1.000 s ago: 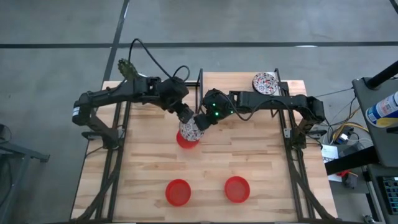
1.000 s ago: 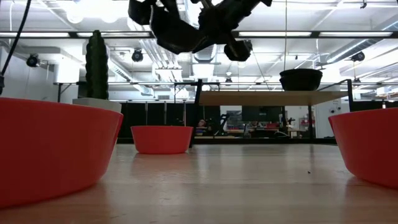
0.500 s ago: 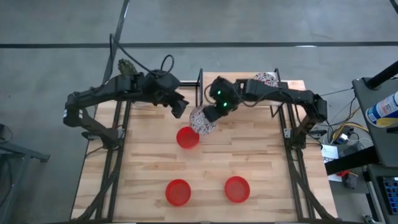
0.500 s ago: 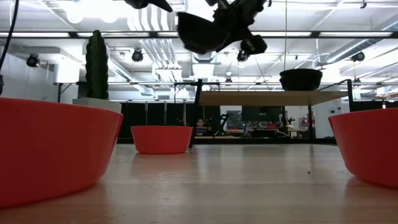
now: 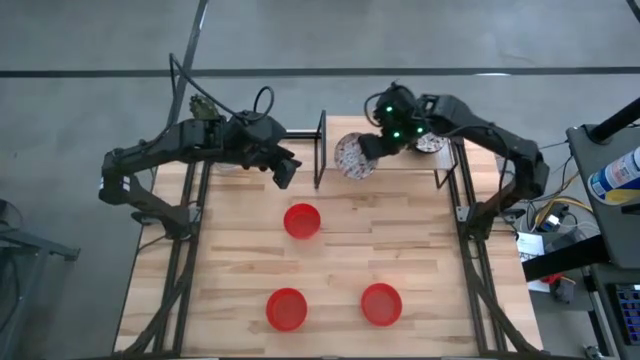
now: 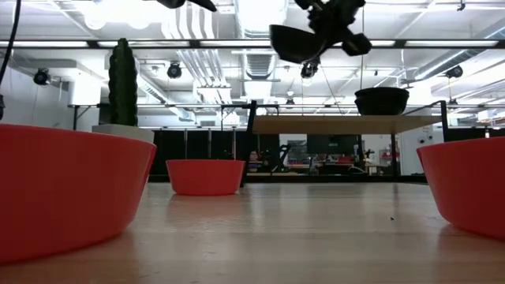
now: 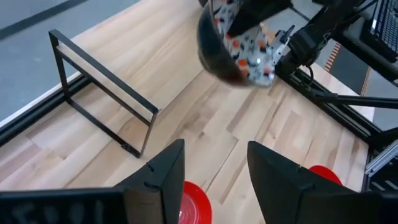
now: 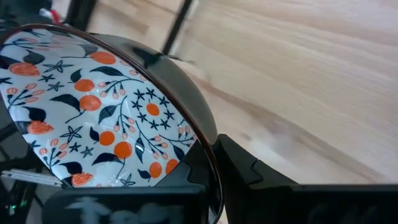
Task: Pick & Place Mini bowls
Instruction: Stack the white bowl on the white bowl on the shelf
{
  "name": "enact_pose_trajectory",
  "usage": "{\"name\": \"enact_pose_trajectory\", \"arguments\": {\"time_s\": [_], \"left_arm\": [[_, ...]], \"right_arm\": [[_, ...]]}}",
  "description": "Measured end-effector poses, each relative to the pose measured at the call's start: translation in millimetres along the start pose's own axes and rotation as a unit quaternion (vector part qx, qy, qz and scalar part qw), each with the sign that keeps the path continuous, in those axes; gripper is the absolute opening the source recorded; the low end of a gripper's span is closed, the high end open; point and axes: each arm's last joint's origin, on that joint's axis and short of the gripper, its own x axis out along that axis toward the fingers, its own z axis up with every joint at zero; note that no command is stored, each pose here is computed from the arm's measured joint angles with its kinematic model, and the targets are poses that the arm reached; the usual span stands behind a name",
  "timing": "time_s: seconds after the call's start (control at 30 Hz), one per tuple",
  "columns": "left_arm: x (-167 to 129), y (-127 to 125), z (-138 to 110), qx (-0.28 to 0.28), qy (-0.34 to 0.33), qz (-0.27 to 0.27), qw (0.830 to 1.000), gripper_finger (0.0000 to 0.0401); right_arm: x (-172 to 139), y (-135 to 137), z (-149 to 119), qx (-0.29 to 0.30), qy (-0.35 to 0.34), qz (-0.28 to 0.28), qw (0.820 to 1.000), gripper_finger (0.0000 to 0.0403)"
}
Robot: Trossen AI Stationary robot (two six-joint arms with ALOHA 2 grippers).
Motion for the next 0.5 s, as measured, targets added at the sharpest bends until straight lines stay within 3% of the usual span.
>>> {"name": "enact_pose_trajectory", "arguments": {"time_s": [0.5], "left_arm": [[6.7, 1.0, -4.4, 0.011, 0.009, 0.004, 1.0, 0.0165]], "right_arm": [[-80.1, -58.5, -3.9, 0.09, -0.103, -0.071, 0.988, 0.0012]]}}
